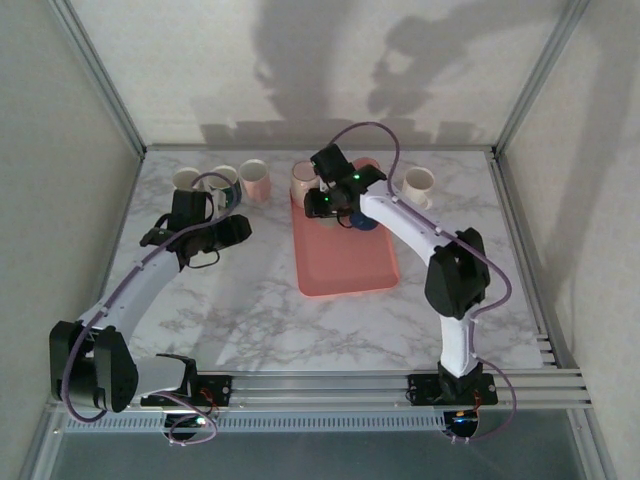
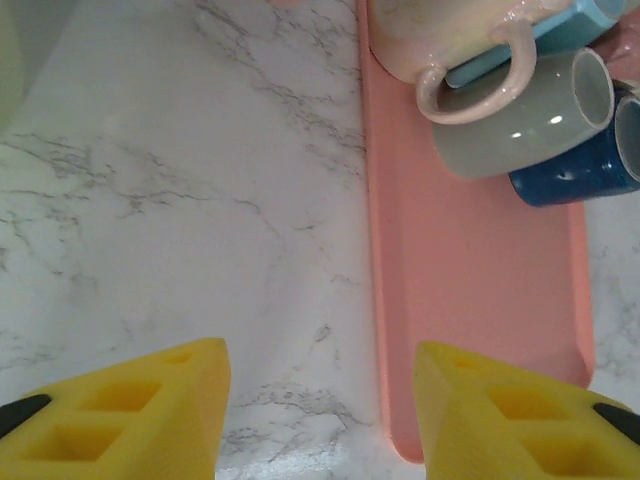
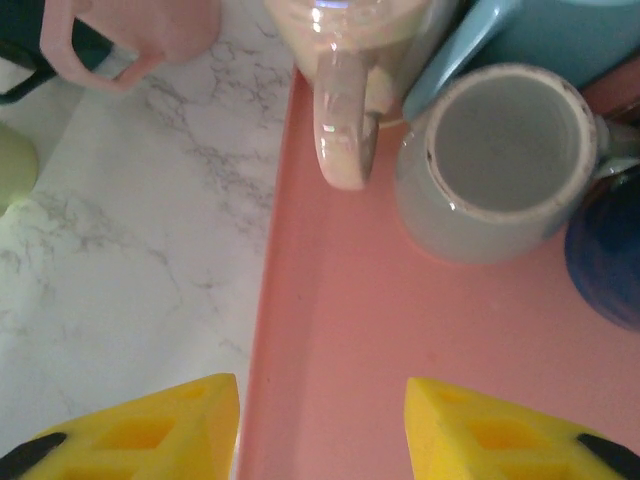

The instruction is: Turn the mug right side up

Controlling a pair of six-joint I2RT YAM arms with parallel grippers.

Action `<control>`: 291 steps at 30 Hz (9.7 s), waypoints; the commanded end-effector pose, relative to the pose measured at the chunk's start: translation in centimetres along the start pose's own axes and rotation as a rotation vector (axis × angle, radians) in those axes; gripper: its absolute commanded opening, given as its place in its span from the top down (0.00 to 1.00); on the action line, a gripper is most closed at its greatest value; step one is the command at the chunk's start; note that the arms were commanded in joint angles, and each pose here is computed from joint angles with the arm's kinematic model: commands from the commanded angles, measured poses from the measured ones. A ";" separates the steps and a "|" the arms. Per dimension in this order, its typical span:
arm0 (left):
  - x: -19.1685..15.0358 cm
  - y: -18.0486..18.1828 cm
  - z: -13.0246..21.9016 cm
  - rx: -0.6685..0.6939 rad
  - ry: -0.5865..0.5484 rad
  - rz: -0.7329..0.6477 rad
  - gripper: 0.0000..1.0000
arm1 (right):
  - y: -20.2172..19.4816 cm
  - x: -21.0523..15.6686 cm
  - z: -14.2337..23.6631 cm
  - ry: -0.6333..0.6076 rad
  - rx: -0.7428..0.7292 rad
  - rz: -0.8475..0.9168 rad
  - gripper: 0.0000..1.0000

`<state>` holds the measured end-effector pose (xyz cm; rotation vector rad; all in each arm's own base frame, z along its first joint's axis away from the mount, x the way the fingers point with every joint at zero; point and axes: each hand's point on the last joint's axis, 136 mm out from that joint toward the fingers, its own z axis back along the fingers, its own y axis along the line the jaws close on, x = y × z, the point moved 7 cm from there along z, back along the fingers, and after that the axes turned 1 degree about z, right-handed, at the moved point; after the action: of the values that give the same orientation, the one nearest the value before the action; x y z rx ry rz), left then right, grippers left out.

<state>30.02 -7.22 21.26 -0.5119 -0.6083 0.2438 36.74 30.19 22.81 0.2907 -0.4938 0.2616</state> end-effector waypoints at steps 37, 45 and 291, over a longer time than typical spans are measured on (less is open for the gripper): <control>-0.7 -1.1 1.0 -0.095 -0.001 0.057 0.49 | 0.7 4.1 -9.9 -0.015 -0.198 0.013 0.67; -0.3 -1.3 1.2 -0.093 -0.016 0.056 0.48 | 0.6 3.7 -11.5 0.008 -0.203 0.044 0.65; 3.3 -6.7 1.7 0.332 -0.154 -0.241 1.00 | -5.4 -1.2 14.2 -0.276 0.457 -0.235 0.38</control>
<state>30.55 -11.55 25.02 -0.1246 -0.6329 0.1293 31.45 20.11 32.48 0.7821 -0.6901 0.1223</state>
